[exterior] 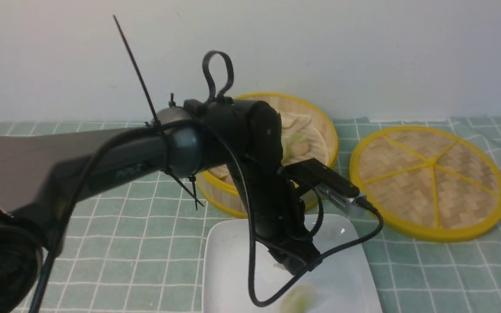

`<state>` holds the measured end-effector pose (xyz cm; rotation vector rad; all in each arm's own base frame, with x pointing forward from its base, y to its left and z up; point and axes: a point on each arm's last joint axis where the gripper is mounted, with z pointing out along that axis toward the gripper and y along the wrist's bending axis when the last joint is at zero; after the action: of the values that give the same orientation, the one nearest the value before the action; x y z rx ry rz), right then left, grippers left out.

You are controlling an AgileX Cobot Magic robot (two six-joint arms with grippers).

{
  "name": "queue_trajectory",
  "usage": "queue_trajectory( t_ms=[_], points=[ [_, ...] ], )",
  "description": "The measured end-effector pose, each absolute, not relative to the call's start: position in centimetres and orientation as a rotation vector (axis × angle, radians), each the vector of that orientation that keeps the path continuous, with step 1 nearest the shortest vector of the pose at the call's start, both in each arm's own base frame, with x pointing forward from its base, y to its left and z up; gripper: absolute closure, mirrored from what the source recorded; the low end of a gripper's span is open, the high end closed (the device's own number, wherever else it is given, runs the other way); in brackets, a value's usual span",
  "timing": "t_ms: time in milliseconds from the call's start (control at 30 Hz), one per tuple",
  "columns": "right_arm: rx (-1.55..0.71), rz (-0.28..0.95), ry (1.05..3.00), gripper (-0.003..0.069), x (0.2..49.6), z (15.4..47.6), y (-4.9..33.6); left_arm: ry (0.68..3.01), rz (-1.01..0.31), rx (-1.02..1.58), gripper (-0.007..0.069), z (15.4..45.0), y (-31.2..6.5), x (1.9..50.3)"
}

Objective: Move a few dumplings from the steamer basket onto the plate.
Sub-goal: Use the left arm to put the dumpling into the plate, then use the right arm to grab a dumpling from inside the steamer

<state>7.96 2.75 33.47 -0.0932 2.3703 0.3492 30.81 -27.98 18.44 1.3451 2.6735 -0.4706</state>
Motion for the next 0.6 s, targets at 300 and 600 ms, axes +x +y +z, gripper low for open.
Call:
queue_trajectory(
  t_ms=[300, 600],
  points=[
    [-0.172, 0.366, 2.477, 0.0672, 12.1, 35.0, 3.6, 2.765, -0.374, 1.165, 0.0176, 20.9, -27.7, 31.2],
    [-0.416, 0.417, 2.511, 0.0671, 22.3, 38.6, 6.4, 2.590, -0.154, 0.809, 0.0624, 32.6, -18.7, 28.1]
  ],
)
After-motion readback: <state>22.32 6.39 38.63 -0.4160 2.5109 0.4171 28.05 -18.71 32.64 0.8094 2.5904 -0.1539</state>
